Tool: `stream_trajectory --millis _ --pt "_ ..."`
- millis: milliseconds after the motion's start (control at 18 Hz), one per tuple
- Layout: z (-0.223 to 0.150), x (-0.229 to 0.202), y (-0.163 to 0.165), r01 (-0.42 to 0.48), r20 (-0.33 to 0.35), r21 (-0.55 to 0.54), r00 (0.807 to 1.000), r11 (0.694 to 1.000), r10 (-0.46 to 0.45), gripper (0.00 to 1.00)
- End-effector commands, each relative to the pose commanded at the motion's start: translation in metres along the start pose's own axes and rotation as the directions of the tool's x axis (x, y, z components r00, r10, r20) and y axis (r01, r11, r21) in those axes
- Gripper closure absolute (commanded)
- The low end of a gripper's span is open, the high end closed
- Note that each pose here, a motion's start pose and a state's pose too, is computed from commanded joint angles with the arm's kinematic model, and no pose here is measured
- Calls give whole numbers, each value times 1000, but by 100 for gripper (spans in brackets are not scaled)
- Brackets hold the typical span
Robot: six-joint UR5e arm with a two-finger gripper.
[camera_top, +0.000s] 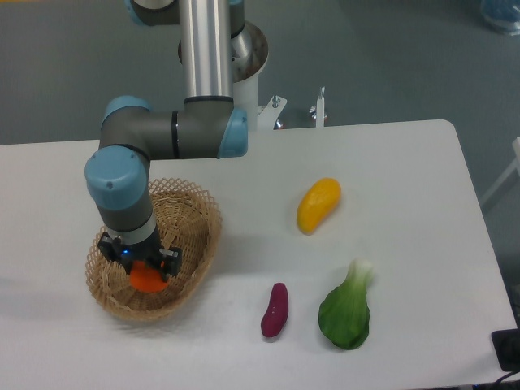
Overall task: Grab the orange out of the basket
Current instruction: 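Lift the orange out of the basket and carry it toward the bok choy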
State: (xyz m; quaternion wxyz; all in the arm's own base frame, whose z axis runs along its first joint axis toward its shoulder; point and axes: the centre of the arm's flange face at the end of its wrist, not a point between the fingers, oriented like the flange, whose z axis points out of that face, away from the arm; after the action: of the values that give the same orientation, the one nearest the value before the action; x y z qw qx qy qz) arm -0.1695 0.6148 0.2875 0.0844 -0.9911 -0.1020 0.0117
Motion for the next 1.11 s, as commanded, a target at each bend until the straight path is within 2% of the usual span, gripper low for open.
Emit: stream_trajectory --millis 278,500,667,833,1111 --pt "-19 -41 1 0 25 30 1000 1000 -1 54" --pt "-37 -92 2 -4 55 59 998 998 1 54" --pt "-40 -132 12 -24 70 55 997 998 20 54" --pt "-48 -171 18 2 86 63 996 998 -8 54" --pt "-51 -217 30 -21 103 53 995 998 15 54"
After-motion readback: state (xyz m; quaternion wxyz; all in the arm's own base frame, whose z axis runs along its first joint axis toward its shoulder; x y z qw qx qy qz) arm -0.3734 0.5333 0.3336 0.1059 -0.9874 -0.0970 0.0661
